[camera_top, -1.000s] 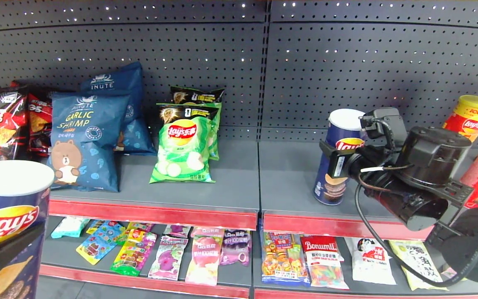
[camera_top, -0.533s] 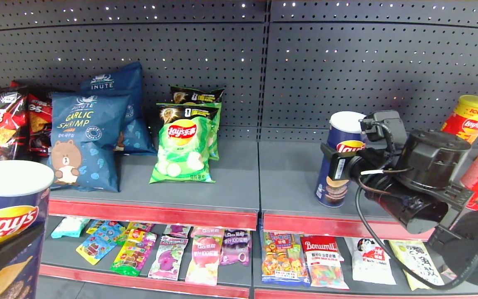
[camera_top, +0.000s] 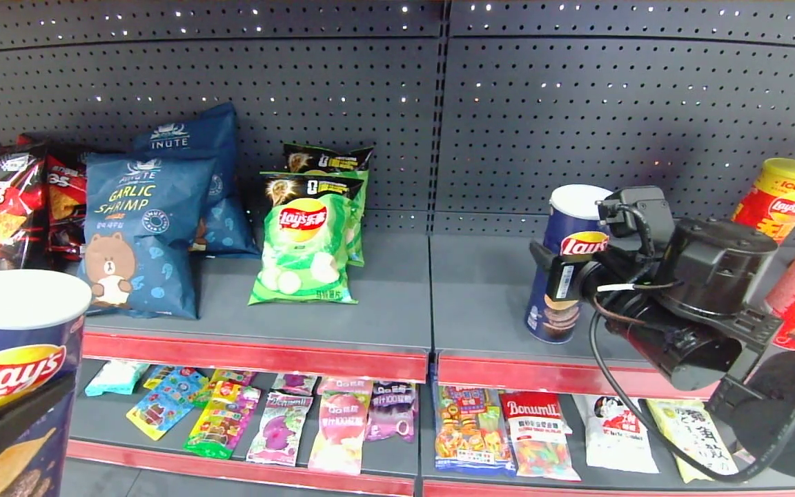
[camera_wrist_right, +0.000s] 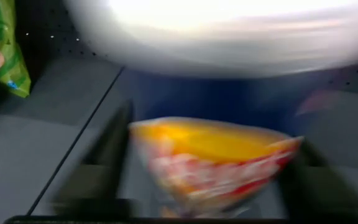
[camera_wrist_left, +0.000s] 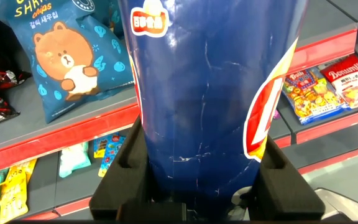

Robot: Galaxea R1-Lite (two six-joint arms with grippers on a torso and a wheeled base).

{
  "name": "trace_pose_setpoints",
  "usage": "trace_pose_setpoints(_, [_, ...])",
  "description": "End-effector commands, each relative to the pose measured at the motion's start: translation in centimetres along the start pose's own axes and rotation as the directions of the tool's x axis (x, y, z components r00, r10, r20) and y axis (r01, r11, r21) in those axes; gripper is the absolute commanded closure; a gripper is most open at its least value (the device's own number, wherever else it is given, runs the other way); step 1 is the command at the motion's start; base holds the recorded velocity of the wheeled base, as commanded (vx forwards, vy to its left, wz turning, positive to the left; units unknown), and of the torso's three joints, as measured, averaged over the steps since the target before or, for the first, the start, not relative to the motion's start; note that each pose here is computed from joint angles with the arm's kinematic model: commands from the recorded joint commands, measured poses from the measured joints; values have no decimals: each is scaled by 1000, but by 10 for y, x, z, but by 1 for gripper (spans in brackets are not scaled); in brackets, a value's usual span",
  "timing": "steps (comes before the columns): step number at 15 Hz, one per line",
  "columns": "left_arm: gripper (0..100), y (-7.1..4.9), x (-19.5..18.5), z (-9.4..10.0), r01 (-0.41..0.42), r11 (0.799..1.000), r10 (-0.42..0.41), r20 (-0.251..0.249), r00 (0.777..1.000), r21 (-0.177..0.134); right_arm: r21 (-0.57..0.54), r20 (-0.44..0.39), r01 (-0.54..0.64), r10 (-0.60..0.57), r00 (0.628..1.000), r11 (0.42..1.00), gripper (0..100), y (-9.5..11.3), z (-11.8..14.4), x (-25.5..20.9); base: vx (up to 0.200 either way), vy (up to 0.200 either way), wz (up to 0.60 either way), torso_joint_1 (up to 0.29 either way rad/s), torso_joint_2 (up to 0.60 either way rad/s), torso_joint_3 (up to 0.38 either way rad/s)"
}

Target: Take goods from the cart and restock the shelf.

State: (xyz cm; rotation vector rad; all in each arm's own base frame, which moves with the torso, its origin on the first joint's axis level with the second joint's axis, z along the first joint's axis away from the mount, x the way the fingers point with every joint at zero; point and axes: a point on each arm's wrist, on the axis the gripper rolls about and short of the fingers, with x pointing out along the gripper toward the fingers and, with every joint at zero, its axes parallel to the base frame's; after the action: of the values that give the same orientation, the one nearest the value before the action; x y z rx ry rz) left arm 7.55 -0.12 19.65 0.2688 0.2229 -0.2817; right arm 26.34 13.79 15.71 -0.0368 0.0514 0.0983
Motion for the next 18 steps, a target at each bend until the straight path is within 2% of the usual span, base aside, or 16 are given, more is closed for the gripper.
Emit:
trace_pose_setpoints(1, [100, 0, 0, -1, 1, 1000, -1, -3, 1000, 0, 0, -1, -14, 14, 1000, 1000, 0, 4, 0, -1, 0, 0, 0, 0, 0, 0])
trace_pose_setpoints(7, [100, 0, 0, -1, 0, 1000, 0, -2, 1000, -1, 0, 0, -20, 20, 1000, 1000, 0, 9, 1, -15, 0, 0, 0, 0, 0, 0])
trace_pose_setpoints(11, [100, -1, 0, -2, 4, 1000, -4, -4, 1000, 0, 4, 11, 12, -12, 1000, 1000, 0, 1, 6, -32, 0, 0, 0, 0, 0, 0])
trace_pose_setpoints(14, [100, -1, 0, -2, 9, 1000, -9, -4, 1000, 1, 1, 13, -17, 17, 1000, 1000, 0, -1, 7, -52, 0, 0, 0, 0, 0, 0])
trace_pose_setpoints(15, [100, -1, 0, -3, 13, 1000, -13, -5, 1000, 5, -4, 10, -41, 41, 999, 999, 0, 0, 6, -63, 0, 0, 0, 0, 0, 0])
trace_pose_setpoints(16, [100, -3, 1, -3, 36, 999, -36, 0, 999, 25, -8, 13, -63, 63, 998, 998, 0, -2, 6, -76, 0, 0, 0, 0, 0, 0])
trace_pose_setpoints(18, [100, -4, 1, -2, 60, 998, -61, 7, 998, 34, -38, 6, -69, 69, 998, 997, 0, -12, 2, -93, 0, 0, 0, 0, 0, 0])
